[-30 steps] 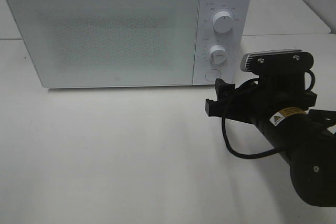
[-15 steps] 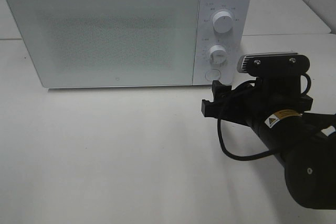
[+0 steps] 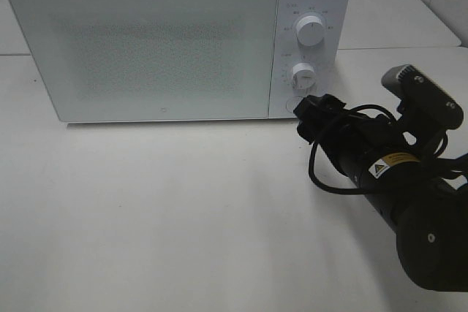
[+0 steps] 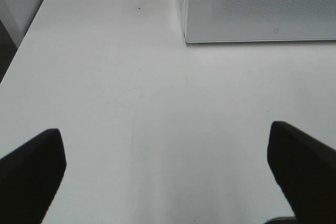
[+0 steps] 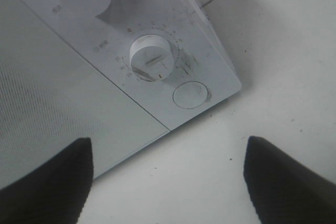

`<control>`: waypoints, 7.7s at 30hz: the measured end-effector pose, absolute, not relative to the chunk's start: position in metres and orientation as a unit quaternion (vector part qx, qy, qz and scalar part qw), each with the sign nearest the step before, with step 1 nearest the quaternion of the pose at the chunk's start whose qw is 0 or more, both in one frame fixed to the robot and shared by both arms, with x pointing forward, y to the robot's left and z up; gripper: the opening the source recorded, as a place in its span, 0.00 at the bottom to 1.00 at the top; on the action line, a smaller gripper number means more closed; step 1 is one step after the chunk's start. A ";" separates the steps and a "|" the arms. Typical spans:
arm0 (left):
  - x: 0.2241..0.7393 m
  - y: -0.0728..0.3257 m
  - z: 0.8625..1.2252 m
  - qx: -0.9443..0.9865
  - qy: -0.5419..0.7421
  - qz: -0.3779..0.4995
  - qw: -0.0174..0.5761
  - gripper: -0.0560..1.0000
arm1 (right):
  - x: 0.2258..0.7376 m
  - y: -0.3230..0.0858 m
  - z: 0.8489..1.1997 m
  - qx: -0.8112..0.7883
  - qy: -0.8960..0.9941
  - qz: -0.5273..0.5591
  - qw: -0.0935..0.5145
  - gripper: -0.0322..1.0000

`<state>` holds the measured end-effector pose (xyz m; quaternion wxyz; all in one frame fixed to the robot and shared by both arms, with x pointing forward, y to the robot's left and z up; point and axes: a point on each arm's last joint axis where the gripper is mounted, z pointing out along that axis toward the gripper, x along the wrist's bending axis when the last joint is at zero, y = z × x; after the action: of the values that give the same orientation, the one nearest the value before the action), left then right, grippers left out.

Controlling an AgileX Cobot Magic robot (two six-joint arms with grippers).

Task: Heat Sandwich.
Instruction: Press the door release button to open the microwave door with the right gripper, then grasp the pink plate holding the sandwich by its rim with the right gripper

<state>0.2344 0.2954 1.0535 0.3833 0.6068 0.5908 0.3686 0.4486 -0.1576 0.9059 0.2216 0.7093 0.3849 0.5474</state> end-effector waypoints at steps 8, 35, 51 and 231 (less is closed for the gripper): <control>0.234 0.295 1.053 0.607 0.591 0.369 0.383 0.99 | 0.449 -0.158 0.906 0.778 0.213 0.583 0.091 0.77; 0.234 0.295 1.053 0.607 0.591 0.369 0.383 0.99 | 0.447 -0.157 0.902 0.819 0.039 0.570 -0.043 0.04; 0.234 0.295 1.053 0.607 0.591 0.369 0.383 0.99 | 0.452 -0.150 0.885 0.841 0.044 0.538 -0.037 0.04; 0.234 0.295 1.053 0.607 0.591 0.368 0.384 0.99 | 0.516 -0.097 0.950 0.564 0.804 0.186 0.025 0.04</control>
<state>0.2344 0.2953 1.0535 0.3836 0.6068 0.5908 0.3682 0.5162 -0.0972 0.9503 0.0252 0.5638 0.8044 0.1858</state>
